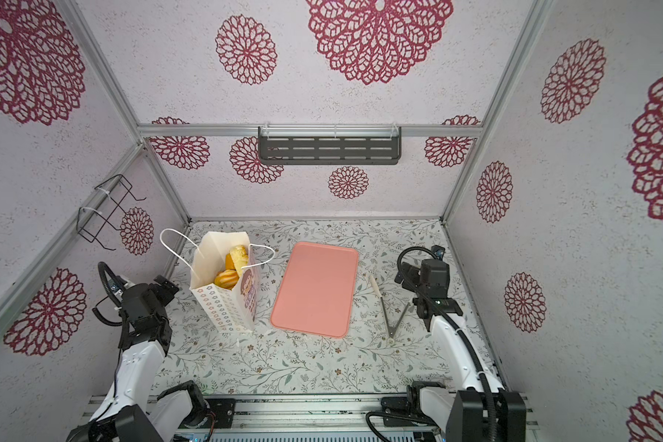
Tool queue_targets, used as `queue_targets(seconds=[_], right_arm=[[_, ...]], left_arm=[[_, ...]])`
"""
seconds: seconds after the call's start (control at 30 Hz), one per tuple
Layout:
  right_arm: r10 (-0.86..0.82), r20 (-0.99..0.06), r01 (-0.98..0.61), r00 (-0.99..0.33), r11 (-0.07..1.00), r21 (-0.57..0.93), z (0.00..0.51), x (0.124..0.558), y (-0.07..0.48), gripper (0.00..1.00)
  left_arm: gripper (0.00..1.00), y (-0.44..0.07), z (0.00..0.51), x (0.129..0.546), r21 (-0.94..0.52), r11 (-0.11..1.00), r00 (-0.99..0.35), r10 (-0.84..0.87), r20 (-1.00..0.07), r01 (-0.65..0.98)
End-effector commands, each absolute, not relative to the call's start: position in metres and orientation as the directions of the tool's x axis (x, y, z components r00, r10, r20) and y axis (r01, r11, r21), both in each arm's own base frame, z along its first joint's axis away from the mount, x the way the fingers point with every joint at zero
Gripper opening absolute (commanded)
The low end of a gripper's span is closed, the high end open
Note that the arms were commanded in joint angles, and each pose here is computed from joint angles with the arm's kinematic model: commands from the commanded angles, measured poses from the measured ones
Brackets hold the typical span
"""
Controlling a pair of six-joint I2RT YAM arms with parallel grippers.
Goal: Place the fake bread into the paper bag
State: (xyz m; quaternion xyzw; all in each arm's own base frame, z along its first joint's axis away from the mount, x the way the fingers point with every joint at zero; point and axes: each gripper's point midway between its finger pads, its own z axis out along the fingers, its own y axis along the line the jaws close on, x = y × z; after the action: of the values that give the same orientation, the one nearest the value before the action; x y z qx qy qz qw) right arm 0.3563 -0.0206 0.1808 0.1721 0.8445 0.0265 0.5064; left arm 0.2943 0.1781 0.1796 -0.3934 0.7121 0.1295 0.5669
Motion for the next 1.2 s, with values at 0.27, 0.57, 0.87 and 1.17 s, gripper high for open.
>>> queue_targets(seconds=[0.27,0.57,0.87,1.17], right_arm=[[0.148,-0.970,0.436,-0.192,0.898,0.051,0.157,0.363,-0.071,0.99],[0.103,-0.976,0.406,-0.194,0.914,0.016,0.129,0.366,-0.066,0.99],[-0.004,-0.992,0.278,-0.129,0.960,-0.040,0.122,0.364,-0.033,0.99],[0.001,-0.984,0.252,-0.177,0.967,-0.045,0.115,0.373,-0.030,0.99]], left_arm=[[0.97,0.169,0.150,0.334,-0.129,0.731,-0.124,-0.282,-0.951,-0.670],[0.97,0.128,0.144,0.359,-0.100,0.778,-0.149,-0.242,-0.959,-0.621],[0.97,0.111,0.131,0.373,-0.052,0.843,-0.141,-0.150,-0.978,-0.536],[0.97,0.110,0.124,0.386,-0.026,0.856,-0.165,-0.129,-0.978,-0.516]])
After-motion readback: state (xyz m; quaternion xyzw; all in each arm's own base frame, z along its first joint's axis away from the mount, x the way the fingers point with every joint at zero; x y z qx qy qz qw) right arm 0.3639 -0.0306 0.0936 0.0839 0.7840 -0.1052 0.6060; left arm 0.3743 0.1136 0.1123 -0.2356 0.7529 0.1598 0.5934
